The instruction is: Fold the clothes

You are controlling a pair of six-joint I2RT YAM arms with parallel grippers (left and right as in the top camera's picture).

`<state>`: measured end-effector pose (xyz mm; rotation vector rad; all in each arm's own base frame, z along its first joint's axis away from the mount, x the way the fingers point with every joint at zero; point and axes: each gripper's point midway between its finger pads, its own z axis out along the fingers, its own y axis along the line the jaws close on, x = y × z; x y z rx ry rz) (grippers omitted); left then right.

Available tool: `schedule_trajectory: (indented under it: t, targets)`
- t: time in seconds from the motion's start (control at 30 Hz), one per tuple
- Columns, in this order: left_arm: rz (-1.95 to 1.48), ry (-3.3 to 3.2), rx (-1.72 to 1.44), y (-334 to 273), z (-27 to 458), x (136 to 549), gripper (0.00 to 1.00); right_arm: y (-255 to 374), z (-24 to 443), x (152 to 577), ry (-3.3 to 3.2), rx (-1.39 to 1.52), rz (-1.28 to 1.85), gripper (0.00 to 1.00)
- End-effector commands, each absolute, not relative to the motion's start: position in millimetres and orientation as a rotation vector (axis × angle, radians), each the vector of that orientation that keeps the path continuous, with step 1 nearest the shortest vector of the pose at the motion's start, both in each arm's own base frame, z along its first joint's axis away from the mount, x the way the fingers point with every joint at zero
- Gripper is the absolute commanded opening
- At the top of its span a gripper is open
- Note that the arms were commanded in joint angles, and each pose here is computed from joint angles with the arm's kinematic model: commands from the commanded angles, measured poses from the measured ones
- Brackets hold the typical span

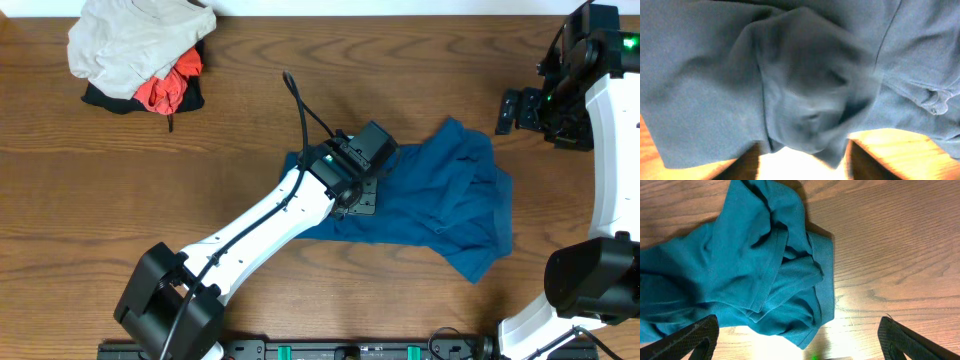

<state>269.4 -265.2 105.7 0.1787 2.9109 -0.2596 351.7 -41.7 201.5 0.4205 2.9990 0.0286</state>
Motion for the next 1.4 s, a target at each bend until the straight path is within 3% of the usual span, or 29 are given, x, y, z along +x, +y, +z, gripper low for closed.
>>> schedule_trajectory:
  t: [0.0, 0.2, 0.63, 0.97, 1.23, 1.37]
  targets:
    - [-0.277, 2.892, 0.170, -269, 113, 274, 0.86, -43, 214, 350, 2.962, 0.421, 0.011, 0.99]
    - [-0.270, 2.877, 0.189, -268, 113, 277, 0.98, -41, 214, 349, 2.970, 0.422, 0.019, 0.99]
    - [0.010, 2.901, -0.068, -174, 108, 315, 0.98, -39, 208, 340, 3.018, 0.389, 0.050, 0.99]
    - [0.098, 2.952, -0.330, -107, 105, 324, 0.98, -42, 149, 312, 3.165, 0.507, 0.059, 0.99]
    - [0.127, 2.983, -0.345, -100, 103, 316, 0.98, -34, 111, 320, 3.075, 0.488, 0.516, 0.99]
    - [0.138, 2.994, -0.345, -98, 100, 313, 0.98, -57, 94, 312, 3.045, 0.615, 0.539, 0.99]
